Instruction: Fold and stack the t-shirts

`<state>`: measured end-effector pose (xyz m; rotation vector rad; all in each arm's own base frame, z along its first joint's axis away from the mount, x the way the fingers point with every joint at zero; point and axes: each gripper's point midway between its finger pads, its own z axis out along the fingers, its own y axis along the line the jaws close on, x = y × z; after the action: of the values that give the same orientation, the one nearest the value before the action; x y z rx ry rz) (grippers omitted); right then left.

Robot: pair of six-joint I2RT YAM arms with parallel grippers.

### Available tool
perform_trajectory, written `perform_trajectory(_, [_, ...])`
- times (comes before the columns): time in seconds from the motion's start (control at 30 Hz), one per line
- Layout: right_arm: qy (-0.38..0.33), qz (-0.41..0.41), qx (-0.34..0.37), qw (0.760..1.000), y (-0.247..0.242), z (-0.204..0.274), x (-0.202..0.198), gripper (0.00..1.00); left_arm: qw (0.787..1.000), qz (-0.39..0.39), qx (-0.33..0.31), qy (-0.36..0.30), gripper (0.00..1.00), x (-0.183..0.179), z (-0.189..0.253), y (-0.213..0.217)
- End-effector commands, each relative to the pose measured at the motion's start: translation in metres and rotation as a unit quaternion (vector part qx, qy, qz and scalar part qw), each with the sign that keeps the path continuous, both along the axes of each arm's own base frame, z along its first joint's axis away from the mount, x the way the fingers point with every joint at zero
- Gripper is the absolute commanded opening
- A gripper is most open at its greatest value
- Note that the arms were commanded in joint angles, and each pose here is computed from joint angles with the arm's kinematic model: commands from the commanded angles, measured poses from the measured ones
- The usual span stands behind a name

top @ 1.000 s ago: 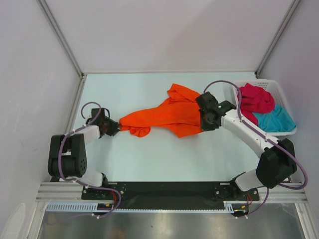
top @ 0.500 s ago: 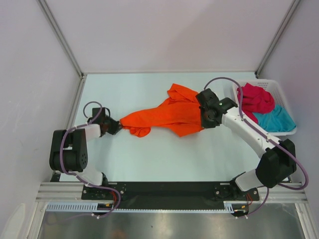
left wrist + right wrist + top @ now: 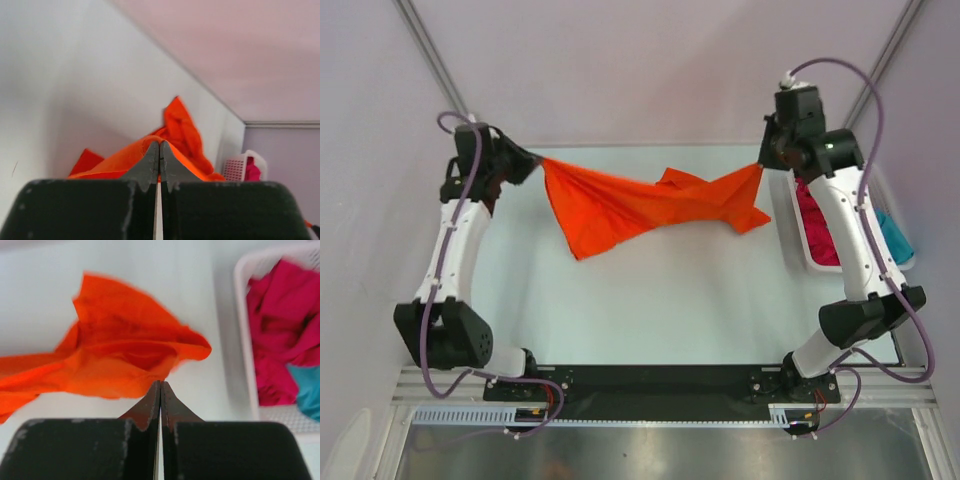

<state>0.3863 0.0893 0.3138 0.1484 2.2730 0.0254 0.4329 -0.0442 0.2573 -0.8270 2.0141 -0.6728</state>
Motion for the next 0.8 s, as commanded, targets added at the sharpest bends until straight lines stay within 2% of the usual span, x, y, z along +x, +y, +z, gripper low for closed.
perform_trajectory(0.0, [-0.096, -0.031, -0.017, 0.995, -0.044, 0.095, -0.003, 0.0, 0.994, -0.034, 0.065, -0.083, 0.0, -0.035, 0.113, 0.005])
perform_trajectory(0.07, [-0.107, -0.043, -0.021, 0.993, -0.055, 0.111, -0.007, 0.0, 0.992, -0.043, 0.067, -0.097, 0.0, -0.05, 0.137, 0.003])
perform_trajectory(0.13, [-0.149, -0.059, -0.008, 0.987, -0.066, 0.142, -0.021, 0.0, 0.988, -0.051, 0.071, -0.129, 0.0, -0.069, 0.17, 0.001])
perform_trajectory(0.3, [-0.185, -0.073, 0.022, 0.98, -0.07, 0.163, -0.048, 0.0, 0.978, -0.051, 0.082, -0.187, 0.0, -0.11, 0.224, -0.001])
perform_trajectory(0.47, [-0.205, -0.077, 0.026, 0.975, -0.072, 0.175, -0.056, 0.0, 0.974, -0.053, 0.084, -0.206, 0.0, -0.124, 0.241, -0.003])
perform_trajectory(0.57, [-0.213, -0.074, 0.031, 0.974, -0.069, 0.181, -0.045, 0.0, 0.976, -0.055, 0.086, -0.193, 0.0, -0.111, 0.232, -0.001])
perform_trajectory(0.67, [-0.209, -0.07, 0.035, 0.975, -0.062, 0.175, -0.011, 0.0, 0.98, -0.055, 0.087, -0.17, 0.0, -0.079, 0.214, 0.004])
perform_trajectory(0.7, [-0.192, -0.069, 0.034, 0.978, -0.059, 0.161, 0.011, 0.0, 0.98, -0.062, 0.088, -0.17, 0.0, -0.07, 0.213, 0.004])
perform_trajectory(0.77, [-0.183, -0.064, 0.044, 0.98, -0.052, 0.15, 0.038, 0.0, 0.984, -0.069, 0.083, -0.139, 0.0, -0.031, 0.189, 0.009])
